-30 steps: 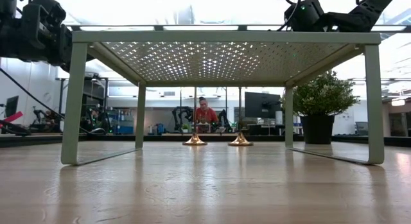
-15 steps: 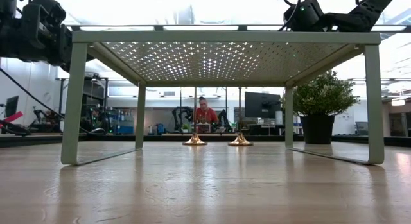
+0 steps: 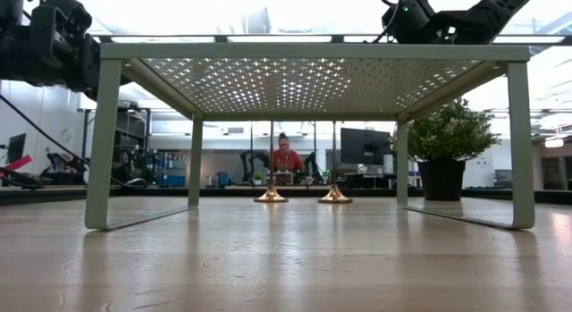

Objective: Pick & Place candle stick holders
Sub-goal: Put the top right gold candle holder on the shelf

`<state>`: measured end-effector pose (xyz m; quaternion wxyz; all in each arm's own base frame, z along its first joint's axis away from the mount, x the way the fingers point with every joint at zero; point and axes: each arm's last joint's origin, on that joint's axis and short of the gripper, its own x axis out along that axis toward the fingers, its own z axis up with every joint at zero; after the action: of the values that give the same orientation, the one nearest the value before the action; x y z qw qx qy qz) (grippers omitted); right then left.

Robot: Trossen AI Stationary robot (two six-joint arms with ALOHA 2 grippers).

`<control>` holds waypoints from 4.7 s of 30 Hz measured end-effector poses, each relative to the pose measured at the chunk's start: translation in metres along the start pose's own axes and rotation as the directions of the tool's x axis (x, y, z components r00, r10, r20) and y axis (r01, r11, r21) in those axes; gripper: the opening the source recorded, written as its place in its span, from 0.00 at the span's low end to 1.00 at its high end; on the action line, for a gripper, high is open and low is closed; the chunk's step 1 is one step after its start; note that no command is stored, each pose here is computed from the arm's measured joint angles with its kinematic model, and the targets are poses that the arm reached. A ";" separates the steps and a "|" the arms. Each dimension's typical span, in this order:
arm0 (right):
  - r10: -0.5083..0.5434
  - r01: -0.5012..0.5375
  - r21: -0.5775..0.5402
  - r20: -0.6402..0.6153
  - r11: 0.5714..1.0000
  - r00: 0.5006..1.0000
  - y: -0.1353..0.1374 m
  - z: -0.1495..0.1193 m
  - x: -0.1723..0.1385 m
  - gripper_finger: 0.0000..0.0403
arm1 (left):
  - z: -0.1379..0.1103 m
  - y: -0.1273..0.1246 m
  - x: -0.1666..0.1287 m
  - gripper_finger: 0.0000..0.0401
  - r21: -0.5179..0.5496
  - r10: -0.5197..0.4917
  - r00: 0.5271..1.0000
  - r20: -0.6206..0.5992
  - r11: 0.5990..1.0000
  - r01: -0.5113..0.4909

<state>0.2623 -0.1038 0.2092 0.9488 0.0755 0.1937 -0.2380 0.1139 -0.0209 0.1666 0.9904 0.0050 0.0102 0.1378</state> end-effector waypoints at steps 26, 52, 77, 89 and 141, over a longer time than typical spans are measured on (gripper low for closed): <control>-0.024 0.026 -0.047 0.040 0.999 0.999 -0.007 -0.001 0.019 0.35 | 0.000 0.000 0.000 0.03 0.000 0.000 1.000 -0.001 1.000 0.000; 0.030 -0.022 -0.050 0.163 0.999 0.986 -0.004 0.026 -0.012 0.08 | 0.000 0.000 0.000 0.03 0.001 0.000 1.000 -0.001 1.000 0.000; 0.293 -0.294 -0.046 0.321 0.955 0.901 0.021 0.058 -0.131 0.09 | 0.000 0.000 0.000 0.03 0.002 0.000 1.000 -0.004 1.000 0.001; 0.393 -0.384 -0.088 0.235 0.919 0.889 0.040 0.048 -0.138 0.09 | -0.001 0.000 0.000 0.03 0.003 0.000 1.000 -0.005 1.000 0.000; 0.462 -0.438 -0.155 0.188 0.885 0.867 0.048 0.031 -0.125 0.12 | -0.001 0.000 0.000 0.03 0.004 0.000 1.000 -0.006 1.000 0.000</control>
<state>0.1941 -0.0160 0.2909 0.9962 0.0407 0.0773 -0.0062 0.1139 -0.0209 0.1660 0.9904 0.0065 0.0132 0.1377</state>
